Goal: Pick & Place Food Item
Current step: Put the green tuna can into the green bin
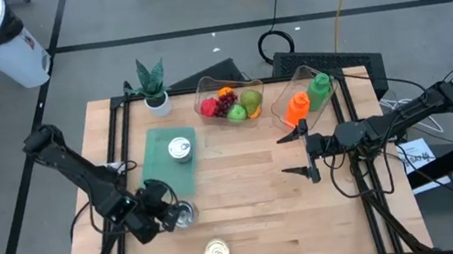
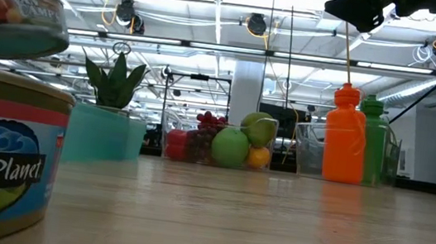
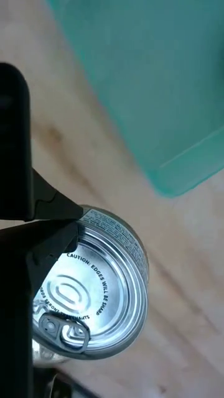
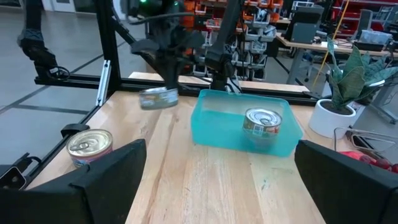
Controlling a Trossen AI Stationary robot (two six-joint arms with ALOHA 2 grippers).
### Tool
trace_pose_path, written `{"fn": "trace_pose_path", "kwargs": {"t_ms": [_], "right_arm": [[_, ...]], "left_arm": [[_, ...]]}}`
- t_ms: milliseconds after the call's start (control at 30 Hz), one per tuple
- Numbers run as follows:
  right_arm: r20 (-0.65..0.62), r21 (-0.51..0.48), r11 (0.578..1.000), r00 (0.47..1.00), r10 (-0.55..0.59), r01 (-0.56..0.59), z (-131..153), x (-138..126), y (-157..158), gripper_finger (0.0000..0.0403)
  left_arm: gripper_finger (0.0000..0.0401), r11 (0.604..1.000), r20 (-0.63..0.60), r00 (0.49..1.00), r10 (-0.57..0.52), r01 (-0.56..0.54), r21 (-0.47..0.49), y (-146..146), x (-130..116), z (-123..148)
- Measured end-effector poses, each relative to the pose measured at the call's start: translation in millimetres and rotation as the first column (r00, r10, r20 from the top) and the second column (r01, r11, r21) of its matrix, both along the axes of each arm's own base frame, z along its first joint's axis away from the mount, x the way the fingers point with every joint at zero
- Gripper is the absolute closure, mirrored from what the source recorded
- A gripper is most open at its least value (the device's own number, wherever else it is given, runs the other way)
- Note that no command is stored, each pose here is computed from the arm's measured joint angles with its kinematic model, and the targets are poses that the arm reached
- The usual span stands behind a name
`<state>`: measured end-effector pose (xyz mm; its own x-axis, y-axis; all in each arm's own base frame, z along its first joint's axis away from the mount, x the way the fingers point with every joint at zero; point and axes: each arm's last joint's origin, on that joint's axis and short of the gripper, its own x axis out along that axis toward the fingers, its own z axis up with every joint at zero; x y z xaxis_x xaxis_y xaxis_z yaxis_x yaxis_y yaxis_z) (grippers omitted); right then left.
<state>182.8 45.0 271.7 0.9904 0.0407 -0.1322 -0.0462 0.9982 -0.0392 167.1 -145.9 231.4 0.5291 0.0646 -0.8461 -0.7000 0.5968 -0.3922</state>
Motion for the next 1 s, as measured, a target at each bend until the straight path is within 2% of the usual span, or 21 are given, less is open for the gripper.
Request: {"fn": "trace_pose_path", "kwargs": {"t_ms": [300, 467, 600, 767, 900, 1000], "right_arm": [[0.000, -0.002, 1.000, 1.000, 0.000, 0.000, 0, 0, 0, 0.0008], [-0.001, 0.003, 1.000, 1.000, 0.000, 0.000, 0, 0, 0, 0.0008], [-0.001, 0.003, 1.000, 1.000, 0.000, 0.000, 0, 0, 0, 0.0008], [-0.001, 0.003, 1.000, 1.000, -0.001, 0.001, 0, 0, 0, 0.0008], [-0.002, -0.004, 1.000, 1.000, 0.000, 0.000, 0, 0, 0, 0.0008], [-0.008, -0.006, 1.000, 1.000, 0.000, 0.000, -1, 0, 0, 0.0008]], "left_arm": [[0.0401, 0.993, -0.013, 0.999, 0.040, -0.039, 0.111, 47, -10, 22], [0.0401, 0.973, -0.112, 0.987, 0.116, -0.090, 0.214, 75, -11, 22], [0.0401, 0.956, -0.178, 0.965, 0.194, -0.145, 0.256, 95, -9, 21], [0.0401, 0.961, -0.243, 0.944, 0.221, -0.169, 0.217, 108, -2, 16], [0.0401, 0.957, -0.294, 0.922, 0.253, -0.193, 0.218, 114, 4, 3], [0.0401, 0.974, -0.343, 0.916, 0.208, -0.164, 0.154, 113, 7, -12]]}}
